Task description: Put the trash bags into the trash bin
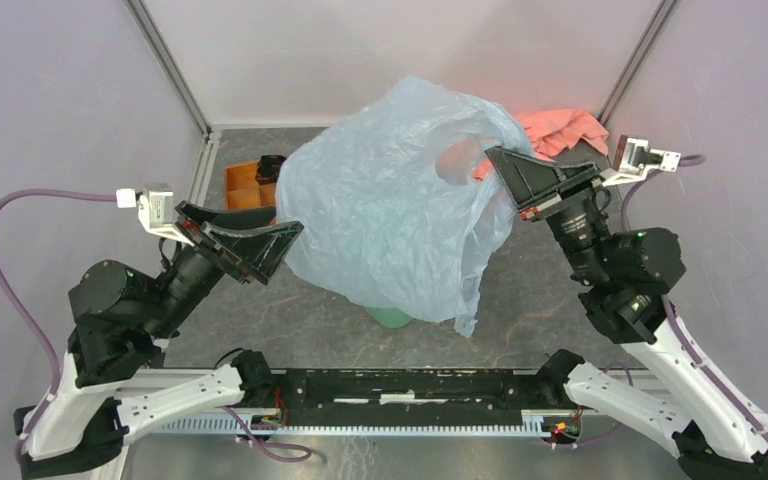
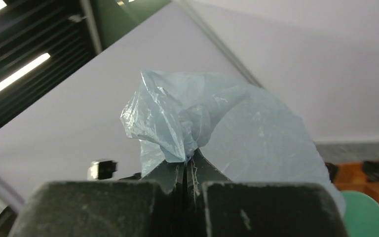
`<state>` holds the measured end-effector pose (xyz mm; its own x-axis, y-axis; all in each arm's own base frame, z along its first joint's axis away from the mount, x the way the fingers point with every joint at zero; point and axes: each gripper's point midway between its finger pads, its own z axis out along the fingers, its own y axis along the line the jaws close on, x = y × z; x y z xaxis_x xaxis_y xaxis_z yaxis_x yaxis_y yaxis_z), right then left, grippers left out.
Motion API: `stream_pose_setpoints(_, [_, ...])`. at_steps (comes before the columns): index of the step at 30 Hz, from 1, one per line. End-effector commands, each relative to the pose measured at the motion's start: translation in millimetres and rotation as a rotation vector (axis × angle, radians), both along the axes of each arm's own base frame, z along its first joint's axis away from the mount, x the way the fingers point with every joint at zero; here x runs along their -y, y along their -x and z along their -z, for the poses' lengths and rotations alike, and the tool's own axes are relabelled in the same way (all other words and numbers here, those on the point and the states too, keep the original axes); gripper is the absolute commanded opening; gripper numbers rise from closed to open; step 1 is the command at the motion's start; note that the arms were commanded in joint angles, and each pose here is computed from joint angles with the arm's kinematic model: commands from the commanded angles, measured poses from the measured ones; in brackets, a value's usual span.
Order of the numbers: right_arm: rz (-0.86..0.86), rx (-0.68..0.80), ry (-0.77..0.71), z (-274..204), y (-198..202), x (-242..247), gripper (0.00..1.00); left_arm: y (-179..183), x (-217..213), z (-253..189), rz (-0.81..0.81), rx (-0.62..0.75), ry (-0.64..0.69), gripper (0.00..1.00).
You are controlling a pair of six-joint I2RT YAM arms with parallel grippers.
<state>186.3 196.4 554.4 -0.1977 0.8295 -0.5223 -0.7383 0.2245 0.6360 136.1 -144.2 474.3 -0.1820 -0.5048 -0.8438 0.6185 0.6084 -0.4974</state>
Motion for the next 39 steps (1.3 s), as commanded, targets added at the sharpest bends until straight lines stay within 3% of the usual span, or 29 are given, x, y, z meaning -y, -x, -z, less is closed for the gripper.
stream_pose_setpoints(1, [0.262,-0.252,0.035,68.2,-50.0,26.2,0.0,-5.0,10.6,-13.6,0.007,-0.003,0.046,0.91])
stream_pose_setpoints(7, [0.376,-0.269,0.27,114.9,-72.1,20.9,0.0,-36.6,38.3,-0.6,-0.066,-0.048,-0.049,0.87])
stream_pose_setpoints(11, [0.459,-0.222,0.33,118.7,-73.6,33.9,0.0,-68.2,63.7,41.4,-0.151,-0.137,-0.14,0.73])
stream_pose_setpoints(14, [0.494,-0.184,0.36,112.0,-71.8,40.1,0.0,-84.2,84.8,74.1,-0.174,-0.197,-0.195,0.69])
stream_pose_setpoints(22, [0.27,0.074,0.453,87.9,-45.7,-7.2,0.0,-123.2,142.3,164.9,-0.206,-0.355,-0.445,0.67])
stream_pose_setpoints(26, [0.125,0.206,0.566,88.4,-32.0,-38.9,0.0,-128.3,168.4,197.1,-0.161,-0.424,-0.422,0.62])
stream_pose_setpoints(32, [0.047,0.254,0.686,115.1,-29.6,-56.0,0.0,-124.6,173.4,210.6,-0.121,-0.462,-0.252,0.64])
stream_pose_setpoints(39, [0.035,0.248,0.752,138.5,-33.8,-59.8,0.0,-121.6,155.3,163.0,-0.118,-0.397,-0.238,0.73])
